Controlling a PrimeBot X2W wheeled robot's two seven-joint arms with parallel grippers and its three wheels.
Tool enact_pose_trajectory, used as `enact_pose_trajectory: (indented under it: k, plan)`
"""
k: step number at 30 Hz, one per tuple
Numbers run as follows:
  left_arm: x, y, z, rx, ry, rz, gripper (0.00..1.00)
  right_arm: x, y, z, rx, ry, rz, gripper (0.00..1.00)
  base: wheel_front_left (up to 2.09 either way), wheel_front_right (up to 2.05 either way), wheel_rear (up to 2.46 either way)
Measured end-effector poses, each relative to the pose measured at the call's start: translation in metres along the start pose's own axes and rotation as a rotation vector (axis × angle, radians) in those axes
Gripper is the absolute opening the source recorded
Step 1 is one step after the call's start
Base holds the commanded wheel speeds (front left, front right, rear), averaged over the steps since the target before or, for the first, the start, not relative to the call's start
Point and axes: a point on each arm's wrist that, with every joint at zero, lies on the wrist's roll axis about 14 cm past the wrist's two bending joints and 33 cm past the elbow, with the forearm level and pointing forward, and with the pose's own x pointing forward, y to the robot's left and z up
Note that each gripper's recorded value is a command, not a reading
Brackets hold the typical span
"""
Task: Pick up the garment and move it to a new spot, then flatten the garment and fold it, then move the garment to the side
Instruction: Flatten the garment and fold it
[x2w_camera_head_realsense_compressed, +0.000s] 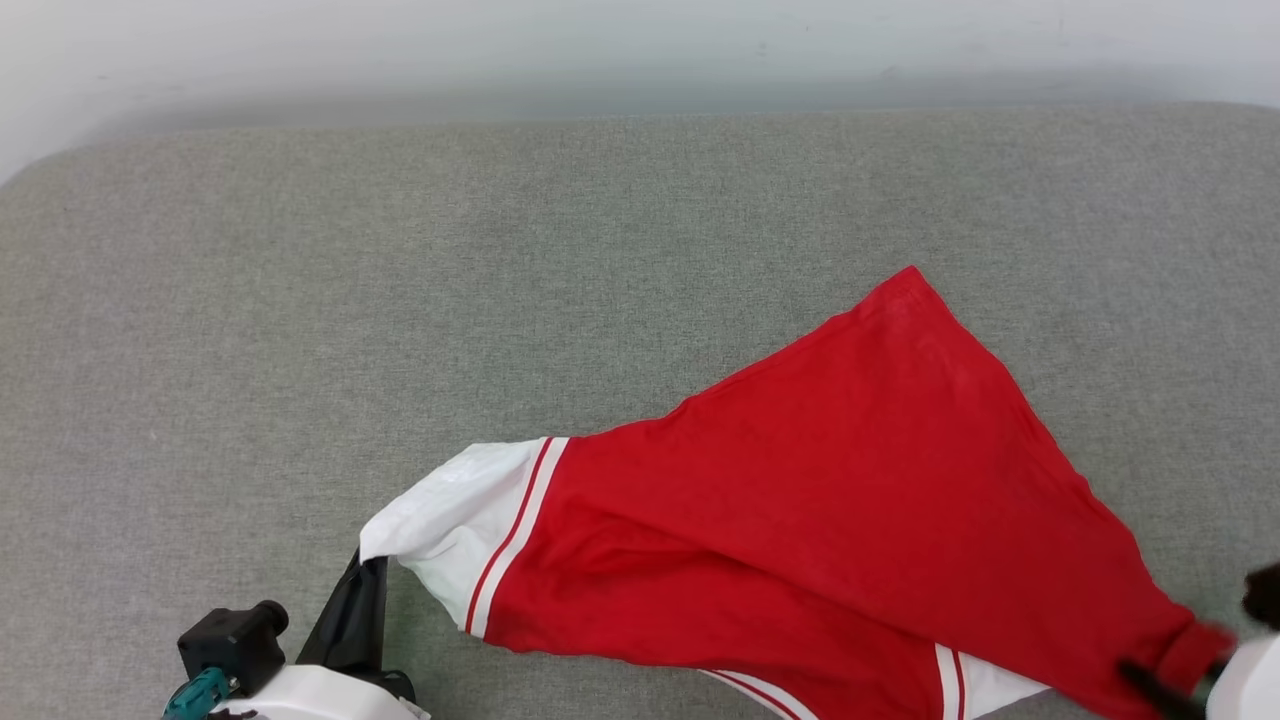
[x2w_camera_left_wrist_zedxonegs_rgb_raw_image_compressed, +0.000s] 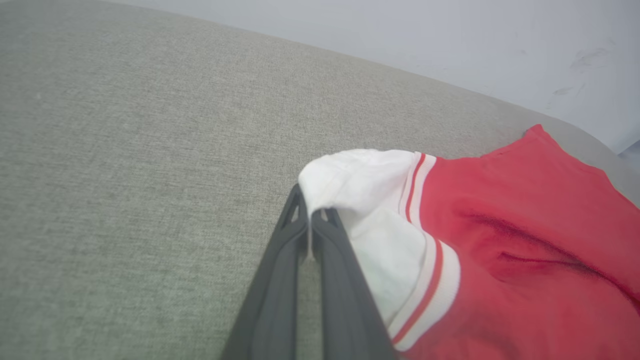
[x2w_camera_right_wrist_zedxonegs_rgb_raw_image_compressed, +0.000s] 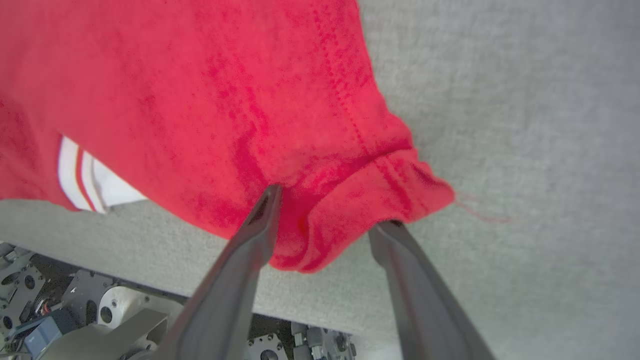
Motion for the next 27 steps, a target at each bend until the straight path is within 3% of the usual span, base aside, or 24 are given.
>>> enact_pose_trajectory:
  k: [9, 15, 20, 27]
  plan:
    - [-0.001, -0.002, 0.0, 0.002, 0.004, -0.002, 0.0, -0.038, 0.01, 0.142, -0.153, -0.44, 0.005, 1.0, 0.0, 0.0, 0.0]
    - [0.005, 0.0, -0.001, 0.001, 0.004, 0.005, 0.0, -0.043, 0.039, 0.205, -0.277, -0.582, 0.043, 1.0, 0.0, 0.0, 0.0]
    - [0.014, -0.003, 0.003, 0.008, -0.011, -0.007, 0.0, -0.019, 0.058, 0.235, -0.37, -0.538, 0.069, 1.0, 0.0, 0.0, 0.0]
    - [0.021, -0.002, 0.009, 0.023, -0.029, -0.012, 0.0, 0.037, 0.072, 0.244, -0.488, -0.275, 0.072, 1.0, 0.0, 0.0, 0.0]
